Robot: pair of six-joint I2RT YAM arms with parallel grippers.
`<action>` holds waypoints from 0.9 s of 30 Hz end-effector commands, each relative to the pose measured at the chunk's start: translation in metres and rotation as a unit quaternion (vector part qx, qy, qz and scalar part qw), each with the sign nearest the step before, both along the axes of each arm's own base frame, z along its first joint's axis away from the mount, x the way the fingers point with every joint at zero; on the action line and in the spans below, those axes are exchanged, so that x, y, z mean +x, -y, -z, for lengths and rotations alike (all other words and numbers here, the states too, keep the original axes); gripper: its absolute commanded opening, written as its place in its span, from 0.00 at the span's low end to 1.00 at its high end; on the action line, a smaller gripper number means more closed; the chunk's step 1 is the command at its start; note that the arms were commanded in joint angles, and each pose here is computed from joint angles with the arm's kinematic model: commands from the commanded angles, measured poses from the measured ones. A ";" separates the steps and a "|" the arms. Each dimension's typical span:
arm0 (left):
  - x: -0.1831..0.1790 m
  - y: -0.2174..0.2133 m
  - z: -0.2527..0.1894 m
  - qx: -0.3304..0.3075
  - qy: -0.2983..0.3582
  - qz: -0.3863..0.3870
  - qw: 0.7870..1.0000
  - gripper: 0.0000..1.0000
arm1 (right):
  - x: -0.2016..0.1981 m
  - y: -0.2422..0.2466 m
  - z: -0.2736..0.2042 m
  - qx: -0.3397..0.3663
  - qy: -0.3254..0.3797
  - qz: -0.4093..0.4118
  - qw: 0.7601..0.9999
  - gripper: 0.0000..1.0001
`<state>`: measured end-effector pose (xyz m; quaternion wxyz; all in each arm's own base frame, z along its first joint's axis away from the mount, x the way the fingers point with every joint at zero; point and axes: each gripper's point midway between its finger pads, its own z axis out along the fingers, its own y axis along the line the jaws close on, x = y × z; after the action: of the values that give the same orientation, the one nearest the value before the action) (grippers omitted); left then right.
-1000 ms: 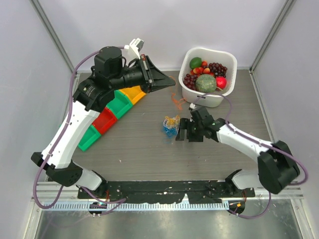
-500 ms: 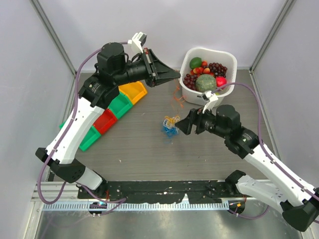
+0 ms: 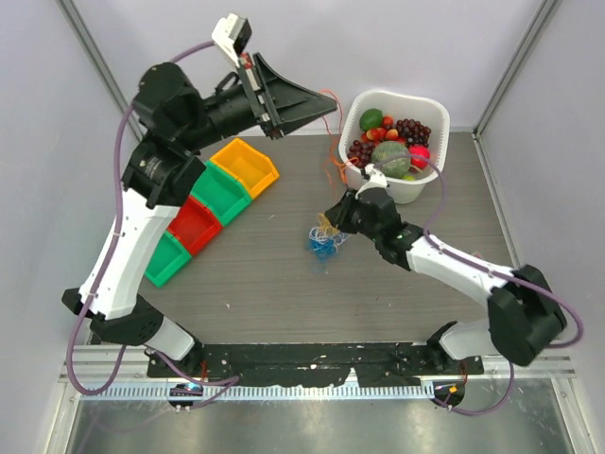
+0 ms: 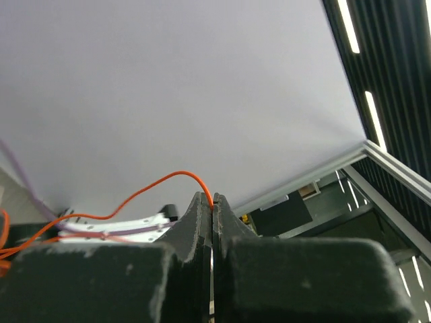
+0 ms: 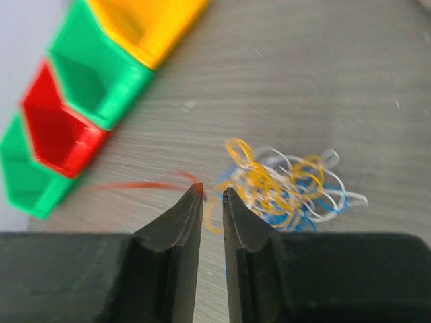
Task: Untangle the cables
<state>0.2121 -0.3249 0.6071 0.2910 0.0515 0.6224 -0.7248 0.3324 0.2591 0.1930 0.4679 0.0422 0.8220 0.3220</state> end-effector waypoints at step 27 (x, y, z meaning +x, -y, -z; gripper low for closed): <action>0.016 -0.064 0.101 0.225 -0.038 -0.145 0.963 0.00 | -0.042 -0.086 0.078 0.030 -0.197 -0.204 0.959 0.40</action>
<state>0.2334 -0.2833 0.5515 0.3582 0.0113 0.7222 -0.5915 0.2826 0.3119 0.1287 0.2676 -0.0678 0.8746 0.3986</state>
